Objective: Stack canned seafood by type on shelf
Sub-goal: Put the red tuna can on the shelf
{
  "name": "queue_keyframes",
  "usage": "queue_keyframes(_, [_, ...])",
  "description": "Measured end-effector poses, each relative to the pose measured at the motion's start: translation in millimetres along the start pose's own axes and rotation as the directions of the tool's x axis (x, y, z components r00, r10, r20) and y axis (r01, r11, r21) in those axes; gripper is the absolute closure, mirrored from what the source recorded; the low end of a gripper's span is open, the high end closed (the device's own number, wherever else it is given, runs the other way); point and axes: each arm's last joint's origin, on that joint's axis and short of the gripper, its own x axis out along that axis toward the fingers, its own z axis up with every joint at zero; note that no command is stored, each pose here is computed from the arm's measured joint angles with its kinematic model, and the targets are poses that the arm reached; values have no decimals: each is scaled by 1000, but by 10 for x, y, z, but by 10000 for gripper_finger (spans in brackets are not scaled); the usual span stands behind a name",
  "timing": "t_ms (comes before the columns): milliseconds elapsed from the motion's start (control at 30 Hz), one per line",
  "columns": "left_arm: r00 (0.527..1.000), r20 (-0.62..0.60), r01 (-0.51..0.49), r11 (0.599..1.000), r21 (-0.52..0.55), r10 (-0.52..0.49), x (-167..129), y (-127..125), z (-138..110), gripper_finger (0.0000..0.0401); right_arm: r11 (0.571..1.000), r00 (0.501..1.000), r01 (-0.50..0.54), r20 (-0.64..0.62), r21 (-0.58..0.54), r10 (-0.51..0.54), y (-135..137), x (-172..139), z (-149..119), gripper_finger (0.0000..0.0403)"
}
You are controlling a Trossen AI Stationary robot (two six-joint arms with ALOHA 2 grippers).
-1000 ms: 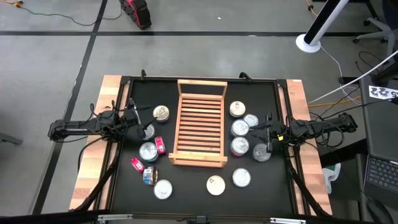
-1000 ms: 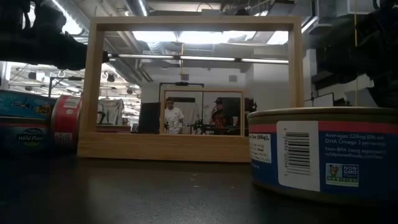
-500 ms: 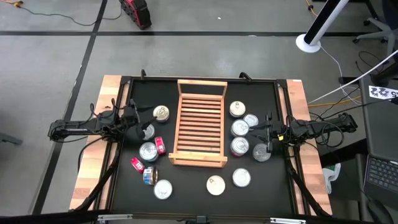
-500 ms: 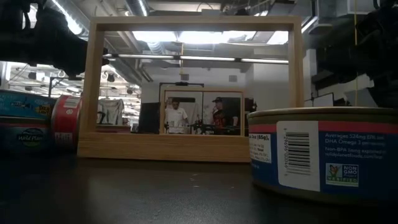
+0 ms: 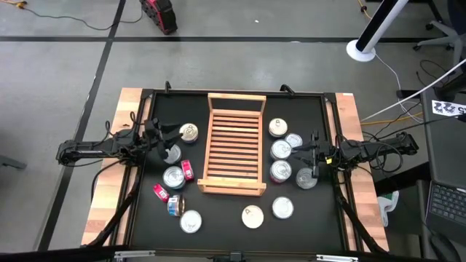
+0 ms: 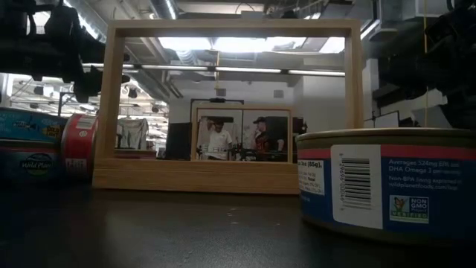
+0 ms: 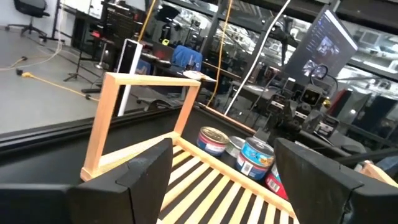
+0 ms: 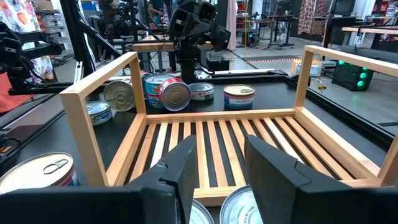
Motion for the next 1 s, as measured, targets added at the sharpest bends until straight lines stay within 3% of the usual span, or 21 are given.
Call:
queue_keyframes(300, [998,66,-5,1000,-18,6,-5,-18,76,127,1000,1000,-10,1,1,10,3,0,2,267])
queue_keyframes(533, [996,85,-33,999,-7,34,-19,-96,321,154,1000,1000,-9,2,4,9,3,-1,4,267])
queue_keyframes(800, [994,-95,-44,999,8,45,135,-305,634,195,996,1000,-8,3,86,8,2,-1,6,267])
queue_keyframes(1000, [952,-306,-22,1000,8,23,354,-556,931,213,996,1000,-8,3,88,8,2,-1,7,267])
